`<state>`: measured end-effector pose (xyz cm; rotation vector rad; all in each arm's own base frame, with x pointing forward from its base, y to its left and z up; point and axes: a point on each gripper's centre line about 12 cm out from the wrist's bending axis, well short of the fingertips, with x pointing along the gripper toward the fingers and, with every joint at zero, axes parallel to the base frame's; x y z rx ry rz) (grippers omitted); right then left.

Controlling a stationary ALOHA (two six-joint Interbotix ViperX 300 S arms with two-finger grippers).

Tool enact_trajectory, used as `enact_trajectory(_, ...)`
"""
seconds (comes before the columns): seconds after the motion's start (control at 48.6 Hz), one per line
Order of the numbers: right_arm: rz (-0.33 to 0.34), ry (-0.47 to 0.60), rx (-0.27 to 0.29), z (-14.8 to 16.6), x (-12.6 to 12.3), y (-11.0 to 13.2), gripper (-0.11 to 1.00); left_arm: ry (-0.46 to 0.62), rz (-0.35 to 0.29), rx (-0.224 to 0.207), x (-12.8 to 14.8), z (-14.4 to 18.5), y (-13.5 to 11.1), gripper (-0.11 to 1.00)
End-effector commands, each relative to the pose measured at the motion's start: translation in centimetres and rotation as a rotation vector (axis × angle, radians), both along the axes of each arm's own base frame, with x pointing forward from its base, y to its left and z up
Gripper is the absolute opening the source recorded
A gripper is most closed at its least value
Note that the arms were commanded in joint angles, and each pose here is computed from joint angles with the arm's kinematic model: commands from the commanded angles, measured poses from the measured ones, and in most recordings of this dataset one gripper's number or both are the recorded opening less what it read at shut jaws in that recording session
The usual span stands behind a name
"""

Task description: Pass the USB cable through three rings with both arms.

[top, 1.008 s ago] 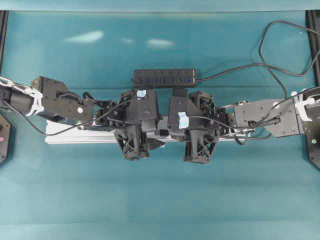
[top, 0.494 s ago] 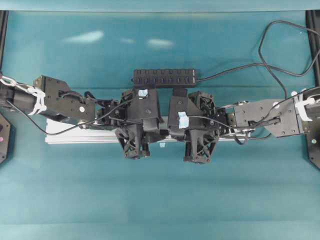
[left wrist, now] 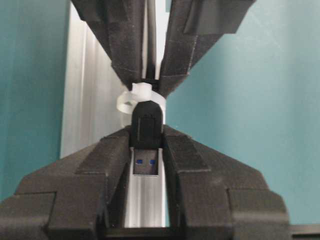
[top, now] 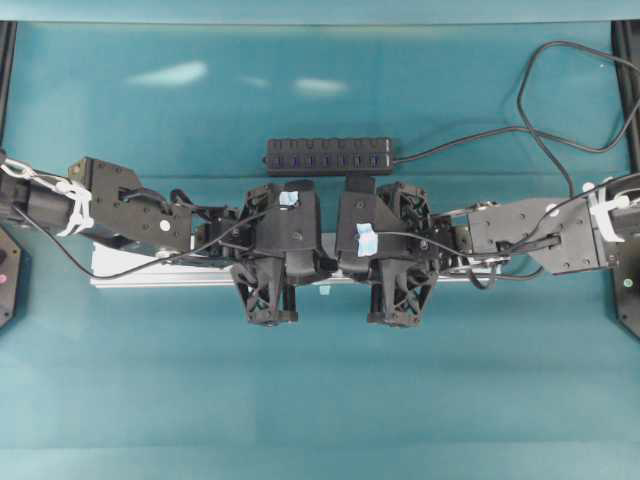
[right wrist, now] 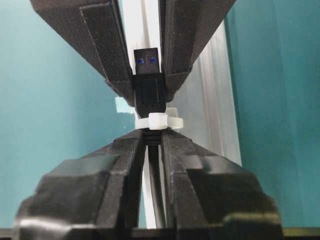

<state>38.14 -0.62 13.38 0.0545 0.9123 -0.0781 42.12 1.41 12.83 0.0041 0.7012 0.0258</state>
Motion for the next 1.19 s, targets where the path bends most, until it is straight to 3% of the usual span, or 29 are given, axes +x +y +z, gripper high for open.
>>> enact_trajectory(0.0,0.008,-0.029,0.006,0.8,0.2,0.5,-0.06,-0.034,0.004,-0.003,0.5,1.0,0.1,0.21)
enact_trajectory(0.268,0.021,-0.023,0.008,0.8,-0.3,1.1,-0.05,0.003,0.001,0.001,-0.2,1.1,0.1,0.21)
enact_trajectory(0.37,0.02,-0.026,0.009,1.0,-0.6,1.1,0.04,0.005,0.001,0.002,-0.4,1.1,0.1,0.21)
enact_trajectory(0.473,0.017,-0.037,0.01,1.5,-0.9,1.0,0.25,0.005,0.002,0.001,-0.5,1.1,0.1,0.21)
enact_trajectory(0.638,0.004,-0.074,0.01,2.9,-0.8,0.5,0.73,0.009,0.003,0.001,-0.9,1.7,0.1,0.21)
enact_trajectory(0.72,-0.003,-0.098,0.009,3.7,-0.6,0.2,0.9,0.018,0.003,0.001,-1.3,2.2,0.1,0.21)
enact_trajectory(0.844,-0.016,-0.134,0.007,4.8,0.1,-0.4,0.83,0.044,0.003,-0.001,-1.9,2.8,0.0,0.21)
enact_trajectory(1.173,-0.018,-0.184,-0.001,6.3,2.1,-0.8,0.83,0.044,0.006,-0.002,-2.8,6.0,0.0,0.21)
